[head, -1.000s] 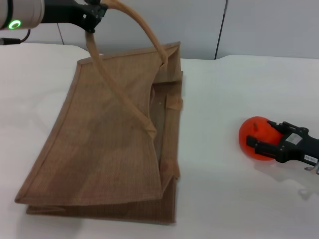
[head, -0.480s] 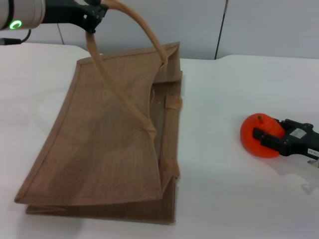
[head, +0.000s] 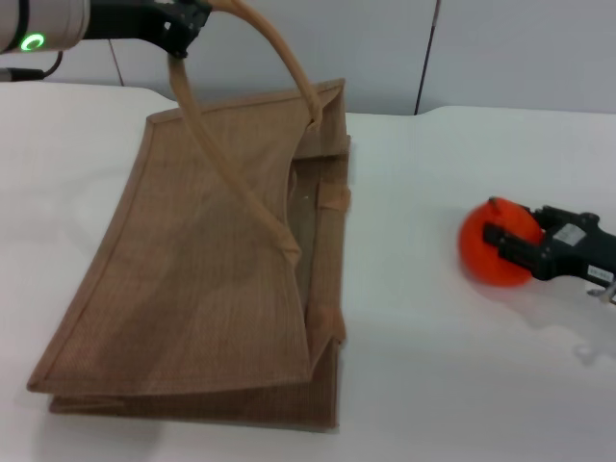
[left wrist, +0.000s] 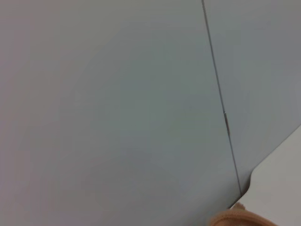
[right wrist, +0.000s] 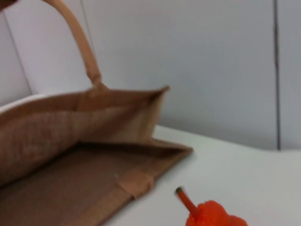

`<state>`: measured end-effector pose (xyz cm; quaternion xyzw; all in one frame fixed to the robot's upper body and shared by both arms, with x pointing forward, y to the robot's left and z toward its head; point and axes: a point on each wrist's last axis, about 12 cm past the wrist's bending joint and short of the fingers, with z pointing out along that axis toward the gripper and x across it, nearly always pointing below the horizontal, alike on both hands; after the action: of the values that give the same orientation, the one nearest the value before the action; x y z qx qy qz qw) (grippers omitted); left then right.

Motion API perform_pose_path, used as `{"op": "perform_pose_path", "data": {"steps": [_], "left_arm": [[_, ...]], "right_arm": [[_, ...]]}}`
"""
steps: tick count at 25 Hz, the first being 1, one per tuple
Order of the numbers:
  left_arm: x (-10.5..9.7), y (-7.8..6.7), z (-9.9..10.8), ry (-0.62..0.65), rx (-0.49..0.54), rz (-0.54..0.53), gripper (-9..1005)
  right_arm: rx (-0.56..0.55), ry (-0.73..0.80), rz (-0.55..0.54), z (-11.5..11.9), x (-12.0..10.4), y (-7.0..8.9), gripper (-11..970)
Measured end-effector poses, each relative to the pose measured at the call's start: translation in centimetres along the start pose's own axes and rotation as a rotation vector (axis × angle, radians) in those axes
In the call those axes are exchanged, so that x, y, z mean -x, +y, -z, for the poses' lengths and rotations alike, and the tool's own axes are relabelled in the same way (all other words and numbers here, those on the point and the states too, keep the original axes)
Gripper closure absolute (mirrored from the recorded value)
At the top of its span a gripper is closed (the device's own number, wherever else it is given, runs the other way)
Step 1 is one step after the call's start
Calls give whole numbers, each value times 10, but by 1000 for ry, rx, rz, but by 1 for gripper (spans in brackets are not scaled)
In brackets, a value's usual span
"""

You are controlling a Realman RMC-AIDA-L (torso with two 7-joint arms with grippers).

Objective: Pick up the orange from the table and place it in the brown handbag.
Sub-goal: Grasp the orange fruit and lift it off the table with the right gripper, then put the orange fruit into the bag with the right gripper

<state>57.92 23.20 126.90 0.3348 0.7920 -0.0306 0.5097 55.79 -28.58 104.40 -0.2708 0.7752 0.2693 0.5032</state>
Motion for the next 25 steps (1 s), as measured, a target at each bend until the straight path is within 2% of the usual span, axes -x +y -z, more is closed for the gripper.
{"op": "perform_pose_path", "data": {"steps": [9, 13, 25], "left_arm": [[17, -6, -2, -42, -19, -40, 873], [27, -11, -4, -70, -35, -61, 873], [55, -26, -2, -164, -87, -102, 873]], "right_arm": [[101, -103, 80, -7, 37, 8, 452], [178, -138, 104, -15, 51, 16, 486], [326, -75, 168, -60, 62, 41, 609]]}}
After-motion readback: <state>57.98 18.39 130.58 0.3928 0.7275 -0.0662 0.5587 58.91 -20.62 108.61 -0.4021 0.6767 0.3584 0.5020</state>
